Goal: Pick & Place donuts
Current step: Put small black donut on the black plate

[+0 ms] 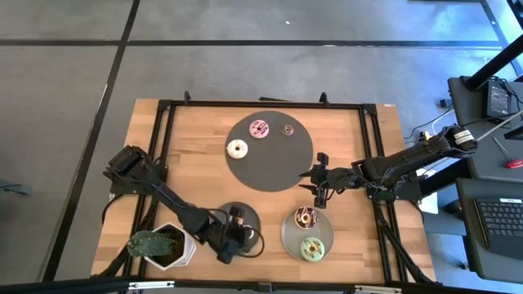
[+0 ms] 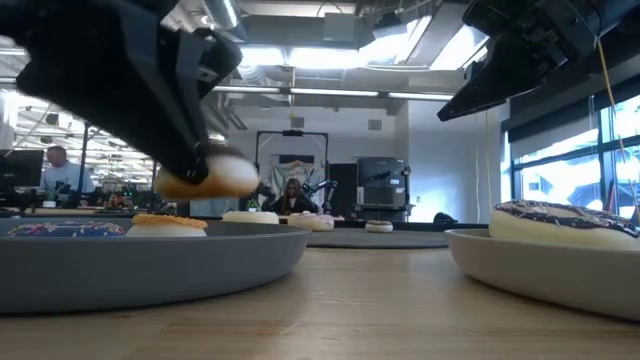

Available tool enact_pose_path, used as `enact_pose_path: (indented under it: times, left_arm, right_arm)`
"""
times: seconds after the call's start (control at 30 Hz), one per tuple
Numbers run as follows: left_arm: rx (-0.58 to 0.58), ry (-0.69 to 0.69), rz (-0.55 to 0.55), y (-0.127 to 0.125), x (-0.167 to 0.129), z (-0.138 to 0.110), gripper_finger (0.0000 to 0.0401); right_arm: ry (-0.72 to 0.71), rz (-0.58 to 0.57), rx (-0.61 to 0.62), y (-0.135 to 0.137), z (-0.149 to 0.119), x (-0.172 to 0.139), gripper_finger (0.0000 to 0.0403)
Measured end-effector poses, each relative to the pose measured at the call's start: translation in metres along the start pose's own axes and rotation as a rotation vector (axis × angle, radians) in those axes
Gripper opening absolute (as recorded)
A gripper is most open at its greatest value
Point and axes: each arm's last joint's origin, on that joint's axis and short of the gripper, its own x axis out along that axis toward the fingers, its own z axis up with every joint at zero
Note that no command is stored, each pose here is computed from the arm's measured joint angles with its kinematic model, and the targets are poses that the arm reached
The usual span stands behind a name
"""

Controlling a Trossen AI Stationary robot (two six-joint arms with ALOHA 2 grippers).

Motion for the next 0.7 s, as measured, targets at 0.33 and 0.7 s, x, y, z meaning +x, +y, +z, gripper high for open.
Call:
enact_pose_path:
  times: [0.33,0.7]
  left_arm:
    - [0.024,0.037,-0.016,-0.005,0.006,-0.006,0.0013]
    - [0.017,0.098,-0.002,-0.004,0.006,-0.012,0.0013]
  right_arm:
    - [-0.006,0.001,0.007,0.0,0.001,0.0,0.0158]
    - [-0.006,0.001,0.002,0.0,0.001,0.0,0.0158]
